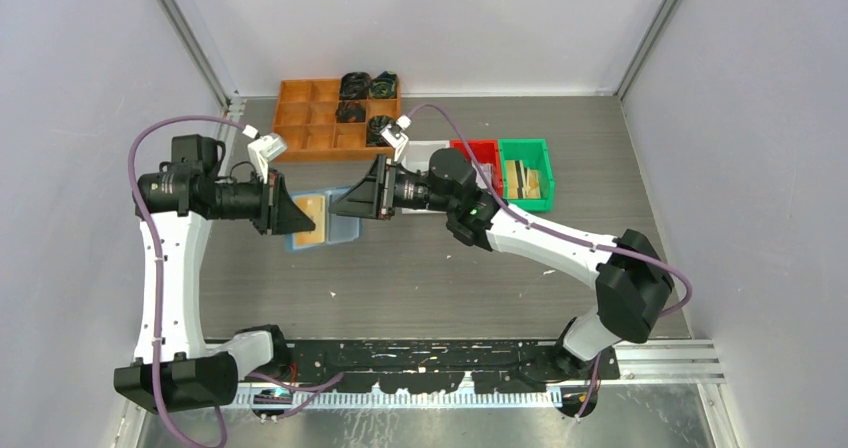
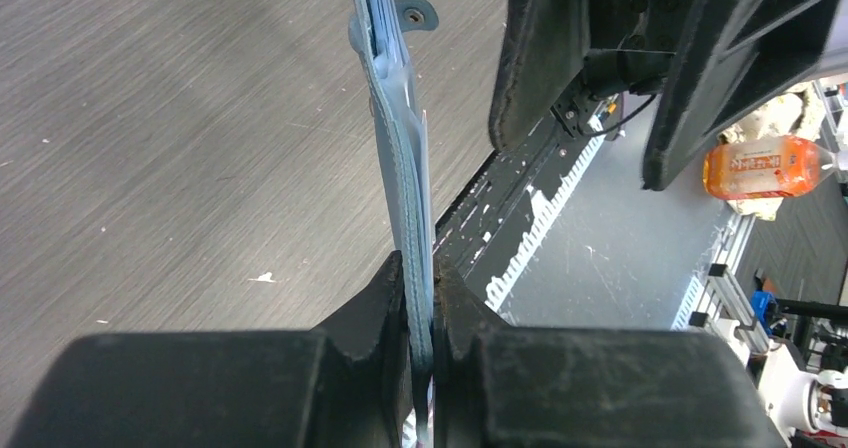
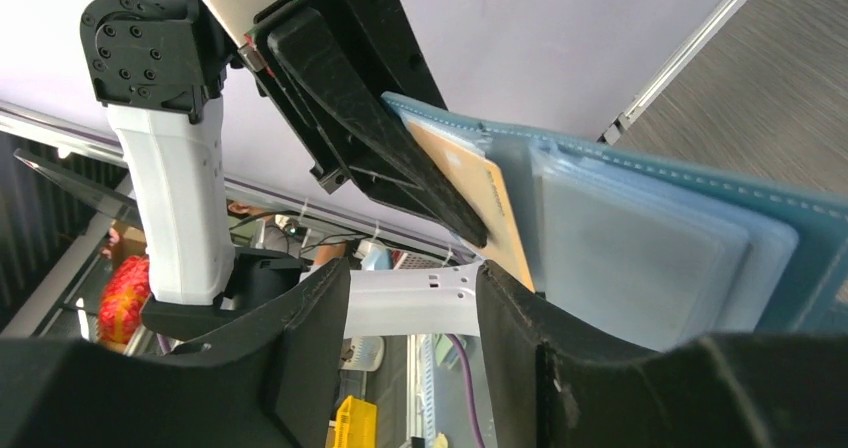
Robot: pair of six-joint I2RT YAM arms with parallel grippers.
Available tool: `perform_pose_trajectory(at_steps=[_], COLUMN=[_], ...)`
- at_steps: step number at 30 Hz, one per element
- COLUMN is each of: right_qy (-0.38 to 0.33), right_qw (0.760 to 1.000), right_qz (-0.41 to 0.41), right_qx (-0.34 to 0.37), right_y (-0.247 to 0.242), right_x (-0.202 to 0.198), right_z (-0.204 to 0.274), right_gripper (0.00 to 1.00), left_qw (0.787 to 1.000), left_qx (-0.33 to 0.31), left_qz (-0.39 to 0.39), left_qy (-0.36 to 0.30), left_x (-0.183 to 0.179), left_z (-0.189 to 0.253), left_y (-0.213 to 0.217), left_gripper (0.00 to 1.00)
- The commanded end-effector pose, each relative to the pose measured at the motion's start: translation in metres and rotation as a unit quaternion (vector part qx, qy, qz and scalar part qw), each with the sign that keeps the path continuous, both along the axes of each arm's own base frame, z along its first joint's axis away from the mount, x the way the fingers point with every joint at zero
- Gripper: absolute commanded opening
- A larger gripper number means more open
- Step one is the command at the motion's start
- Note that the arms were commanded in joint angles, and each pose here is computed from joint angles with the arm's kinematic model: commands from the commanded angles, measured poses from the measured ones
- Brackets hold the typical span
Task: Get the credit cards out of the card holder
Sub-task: Remove the credit card from the card holder.
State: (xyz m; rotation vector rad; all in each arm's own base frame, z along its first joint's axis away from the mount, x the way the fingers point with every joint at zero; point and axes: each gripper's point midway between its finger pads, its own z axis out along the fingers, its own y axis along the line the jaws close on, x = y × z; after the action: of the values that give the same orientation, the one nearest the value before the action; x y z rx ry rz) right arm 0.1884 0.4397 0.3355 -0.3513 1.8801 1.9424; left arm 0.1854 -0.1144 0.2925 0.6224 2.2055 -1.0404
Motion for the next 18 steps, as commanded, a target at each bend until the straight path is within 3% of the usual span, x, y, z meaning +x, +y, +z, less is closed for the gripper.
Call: perform_pose_trajectory(at_steps=[1, 9, 18], right_qy=[-0.019, -0.007, 0.029], right_qw=[0.998, 0.998, 0.988], right_qz=[0.023, 0.035, 0.085], right_qx=[0.047, 0.052, 0.127], right_y=[0.007, 0.011, 0.015], right_x=[-0.007, -0.009, -0.018], right_z=[0.026, 0.021, 0.043], right_gripper=[0.54, 0.49, 0.39], left_qw=[0.999, 0.994, 0.99], left_qx=[-0.038, -0.096, -0.135], left_qz=[-0.027, -0.047, -0.034], left_qy=[-0.02, 0.003, 0.036], left_x=[-0.01, -0.02, -0.011], left_z=[0.022, 0.047, 0.056], left_y=[-0.012, -0.024, -0.028], left_gripper=[0.0, 0.0, 0.0])
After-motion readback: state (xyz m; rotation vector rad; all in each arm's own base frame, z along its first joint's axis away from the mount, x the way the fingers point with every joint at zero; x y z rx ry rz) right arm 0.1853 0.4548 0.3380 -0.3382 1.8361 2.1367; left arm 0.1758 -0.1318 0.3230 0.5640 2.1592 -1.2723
